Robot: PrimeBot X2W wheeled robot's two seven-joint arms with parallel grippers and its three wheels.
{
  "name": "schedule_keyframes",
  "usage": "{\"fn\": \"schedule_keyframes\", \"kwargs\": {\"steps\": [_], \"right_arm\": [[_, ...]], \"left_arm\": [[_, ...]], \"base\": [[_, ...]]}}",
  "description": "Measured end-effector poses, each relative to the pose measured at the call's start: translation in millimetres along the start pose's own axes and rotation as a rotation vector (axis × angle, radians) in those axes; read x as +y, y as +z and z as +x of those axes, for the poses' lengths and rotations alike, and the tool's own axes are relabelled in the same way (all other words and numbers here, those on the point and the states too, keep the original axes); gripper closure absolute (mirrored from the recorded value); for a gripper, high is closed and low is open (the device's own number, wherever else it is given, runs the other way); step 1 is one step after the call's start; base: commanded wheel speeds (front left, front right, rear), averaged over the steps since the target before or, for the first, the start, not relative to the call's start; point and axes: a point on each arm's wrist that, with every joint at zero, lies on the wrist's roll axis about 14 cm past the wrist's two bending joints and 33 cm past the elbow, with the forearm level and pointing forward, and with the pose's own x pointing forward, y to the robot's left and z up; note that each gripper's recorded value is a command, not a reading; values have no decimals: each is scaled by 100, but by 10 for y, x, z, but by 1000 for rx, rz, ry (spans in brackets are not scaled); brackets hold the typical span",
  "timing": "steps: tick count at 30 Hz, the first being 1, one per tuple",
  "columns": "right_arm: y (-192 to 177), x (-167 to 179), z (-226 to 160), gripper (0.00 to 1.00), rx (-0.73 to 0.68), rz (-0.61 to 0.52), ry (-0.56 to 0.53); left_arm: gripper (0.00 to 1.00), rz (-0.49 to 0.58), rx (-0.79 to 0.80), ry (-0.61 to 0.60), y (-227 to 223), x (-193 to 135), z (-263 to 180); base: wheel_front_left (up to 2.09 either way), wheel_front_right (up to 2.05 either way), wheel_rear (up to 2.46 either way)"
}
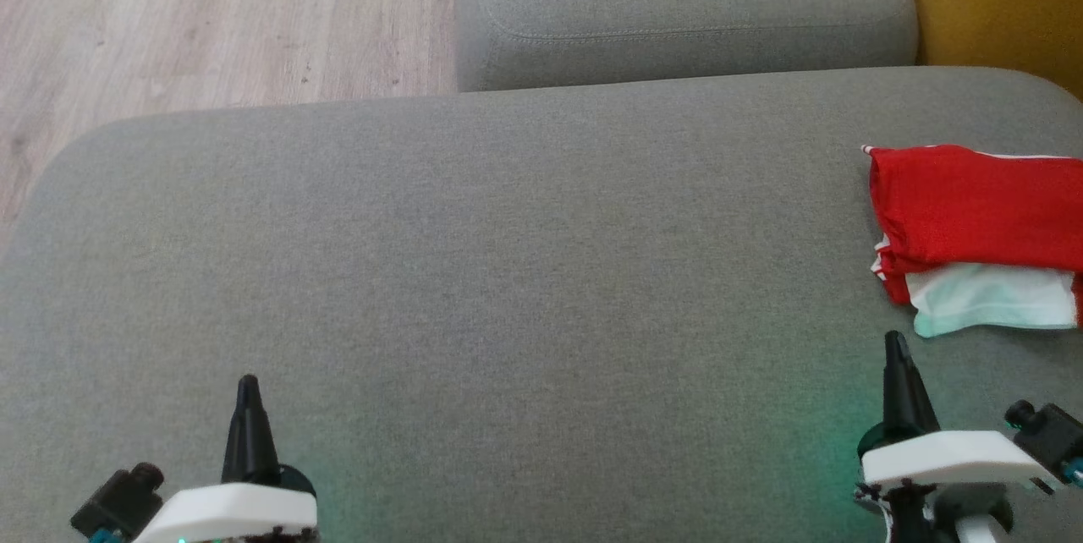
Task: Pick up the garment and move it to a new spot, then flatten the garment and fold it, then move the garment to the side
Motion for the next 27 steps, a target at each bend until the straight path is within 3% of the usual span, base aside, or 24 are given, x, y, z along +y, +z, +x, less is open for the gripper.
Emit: {"fn": "schedule_keyframes", "kwargs": {"steps": [27], "right_arm": [[160, -70, 49, 100, -29, 298, -30]], "left_arm": [[100, -274, 3, 18, 86, 21, 89]], "base": [[0, 0, 0]]}}
